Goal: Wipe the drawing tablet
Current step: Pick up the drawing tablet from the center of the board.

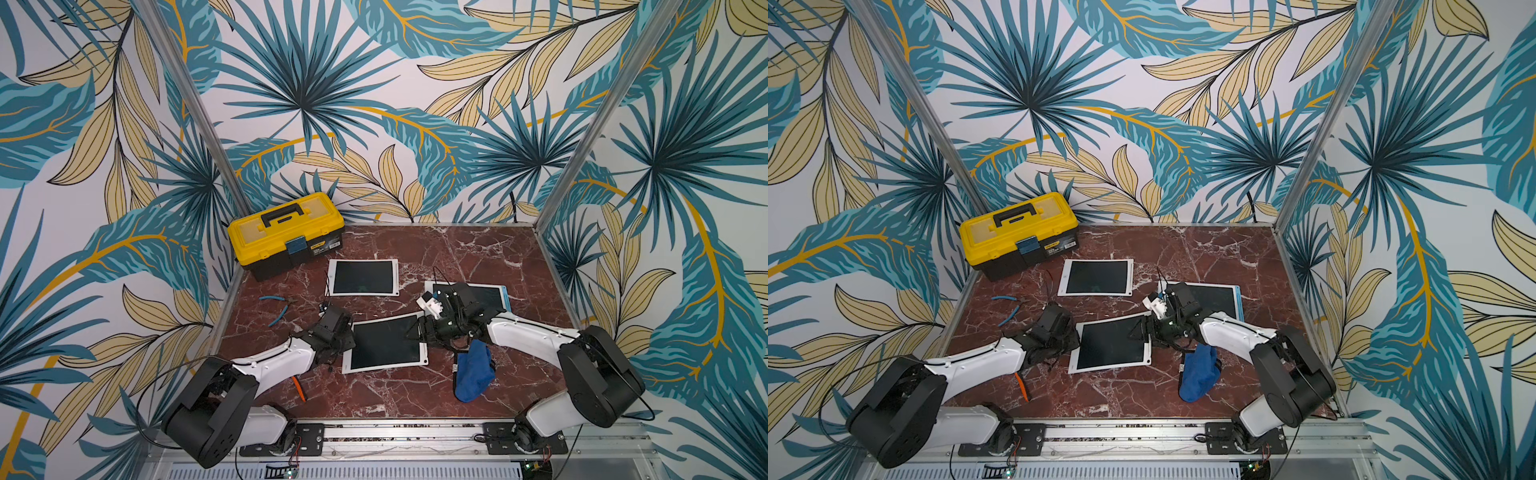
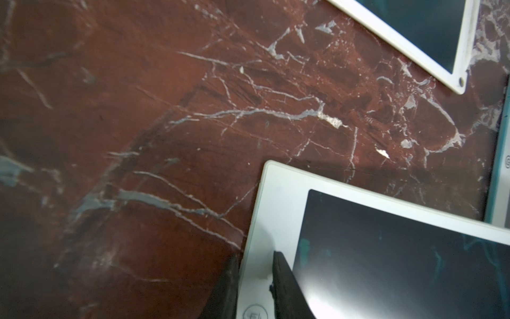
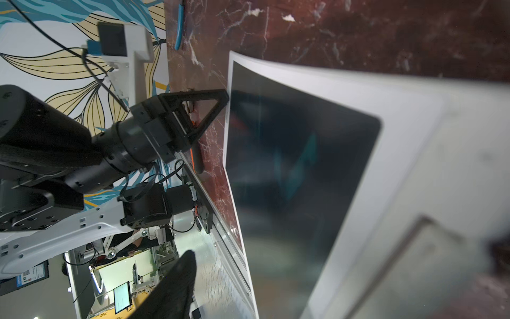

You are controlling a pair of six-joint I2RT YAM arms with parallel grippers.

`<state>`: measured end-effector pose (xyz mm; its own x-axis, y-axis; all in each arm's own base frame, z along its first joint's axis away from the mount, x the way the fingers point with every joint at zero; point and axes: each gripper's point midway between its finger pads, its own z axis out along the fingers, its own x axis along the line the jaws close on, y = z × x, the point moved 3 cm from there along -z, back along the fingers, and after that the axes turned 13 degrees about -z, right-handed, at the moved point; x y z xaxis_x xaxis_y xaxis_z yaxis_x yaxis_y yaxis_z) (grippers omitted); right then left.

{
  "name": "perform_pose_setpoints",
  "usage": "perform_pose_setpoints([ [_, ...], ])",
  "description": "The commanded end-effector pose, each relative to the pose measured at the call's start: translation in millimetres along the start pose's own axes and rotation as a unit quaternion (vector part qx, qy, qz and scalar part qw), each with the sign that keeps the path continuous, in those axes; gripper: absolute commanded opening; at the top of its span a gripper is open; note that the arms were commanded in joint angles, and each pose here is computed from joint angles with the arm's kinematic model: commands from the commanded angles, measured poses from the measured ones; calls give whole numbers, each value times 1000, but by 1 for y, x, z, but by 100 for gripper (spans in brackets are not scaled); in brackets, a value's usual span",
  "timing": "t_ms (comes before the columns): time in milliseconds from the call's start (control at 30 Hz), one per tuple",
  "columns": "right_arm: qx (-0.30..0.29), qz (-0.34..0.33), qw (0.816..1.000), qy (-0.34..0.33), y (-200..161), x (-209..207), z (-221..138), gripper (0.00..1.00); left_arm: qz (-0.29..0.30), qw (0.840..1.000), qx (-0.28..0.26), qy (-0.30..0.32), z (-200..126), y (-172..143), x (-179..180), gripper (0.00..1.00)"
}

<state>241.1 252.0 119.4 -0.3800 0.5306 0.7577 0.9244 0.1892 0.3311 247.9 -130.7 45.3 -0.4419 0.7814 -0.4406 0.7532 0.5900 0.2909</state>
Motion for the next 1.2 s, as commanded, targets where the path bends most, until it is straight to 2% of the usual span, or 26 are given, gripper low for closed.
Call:
perform_pose_setpoints([
  [0,4,-9,1000,-7,1,11,-7,65,6,993,81,84,6,-36,45,24],
  [367,-10,-15,1000,-12,12,26,-19,58,0,995,85,60,0,-36,36,24],
  [633,0,-13,1000,-29,13,24,-20,46,0,995,85,57,0,-36,35,24],
  [800,1,-13,999,-32,13,24,-20,34,0,995,85,56,-1,-36,35,24],
  [1167,7,-14,999,-49,13,22,-23,23,2,995,83,52,-2,-35,33,24],
])
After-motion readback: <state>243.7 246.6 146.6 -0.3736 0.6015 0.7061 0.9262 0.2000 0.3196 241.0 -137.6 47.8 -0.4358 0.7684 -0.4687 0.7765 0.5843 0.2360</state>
